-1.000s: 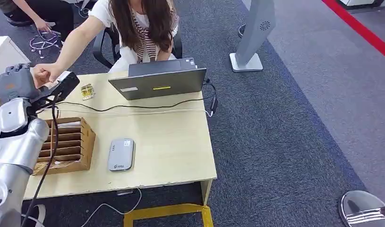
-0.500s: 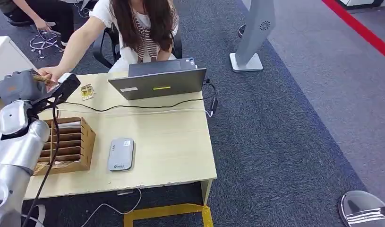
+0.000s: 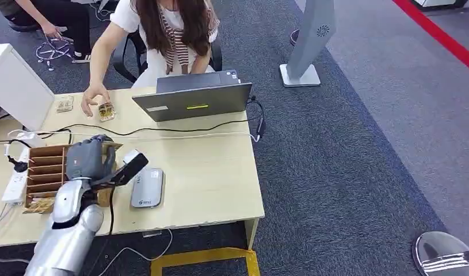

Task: Pass the card to the sensor for recognition and then transmit it.

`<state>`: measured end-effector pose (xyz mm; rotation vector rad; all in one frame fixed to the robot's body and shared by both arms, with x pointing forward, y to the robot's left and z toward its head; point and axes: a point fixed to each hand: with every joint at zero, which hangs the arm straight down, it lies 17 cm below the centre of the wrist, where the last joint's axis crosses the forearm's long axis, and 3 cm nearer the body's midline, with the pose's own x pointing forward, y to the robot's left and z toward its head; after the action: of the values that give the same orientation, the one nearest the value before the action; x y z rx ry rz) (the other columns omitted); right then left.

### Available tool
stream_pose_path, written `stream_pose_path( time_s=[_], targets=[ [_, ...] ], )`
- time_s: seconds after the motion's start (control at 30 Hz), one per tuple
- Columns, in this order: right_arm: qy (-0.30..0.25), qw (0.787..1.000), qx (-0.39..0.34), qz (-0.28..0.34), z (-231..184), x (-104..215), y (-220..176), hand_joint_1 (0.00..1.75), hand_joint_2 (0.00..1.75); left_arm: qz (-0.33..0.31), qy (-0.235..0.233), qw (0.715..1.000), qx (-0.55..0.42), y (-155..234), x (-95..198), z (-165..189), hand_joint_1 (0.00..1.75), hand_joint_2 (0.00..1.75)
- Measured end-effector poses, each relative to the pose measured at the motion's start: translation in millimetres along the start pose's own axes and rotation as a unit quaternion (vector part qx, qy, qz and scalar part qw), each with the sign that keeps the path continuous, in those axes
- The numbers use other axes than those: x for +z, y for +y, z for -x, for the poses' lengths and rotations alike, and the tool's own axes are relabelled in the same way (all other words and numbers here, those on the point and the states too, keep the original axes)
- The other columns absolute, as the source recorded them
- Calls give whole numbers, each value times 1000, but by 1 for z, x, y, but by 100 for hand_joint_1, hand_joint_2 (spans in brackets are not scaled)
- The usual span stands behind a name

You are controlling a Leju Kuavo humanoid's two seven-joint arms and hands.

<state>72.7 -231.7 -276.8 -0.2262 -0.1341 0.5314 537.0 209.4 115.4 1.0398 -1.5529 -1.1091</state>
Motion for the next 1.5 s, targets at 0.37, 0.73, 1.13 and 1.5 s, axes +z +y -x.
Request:
stream_pose_path(
  time_s=[0.37, 0.73, 1.13, 1.5],
  targets=[
    [0, 1000, 4, 3, 1, 0, 0, 0, 175, 74, -20, 997, -5, -48, 40, -27, 175, 175],
    [0, 1000, 8, 5, 2, 0, 0, 0, 175, 137, -32, 989, -44, -73, 43, -36, 175, 175],
    [4, 1000, 14, 2, 2, 1, 3, 0, 175, 180, -29, 981, -62, -96, 53, -27, 175, 175],
    [3, 1000, 16, -4, 1, 2, 6, 0, 175, 215, -29, 973, -73, -106, 50, -16, 175, 175]
  ],
)
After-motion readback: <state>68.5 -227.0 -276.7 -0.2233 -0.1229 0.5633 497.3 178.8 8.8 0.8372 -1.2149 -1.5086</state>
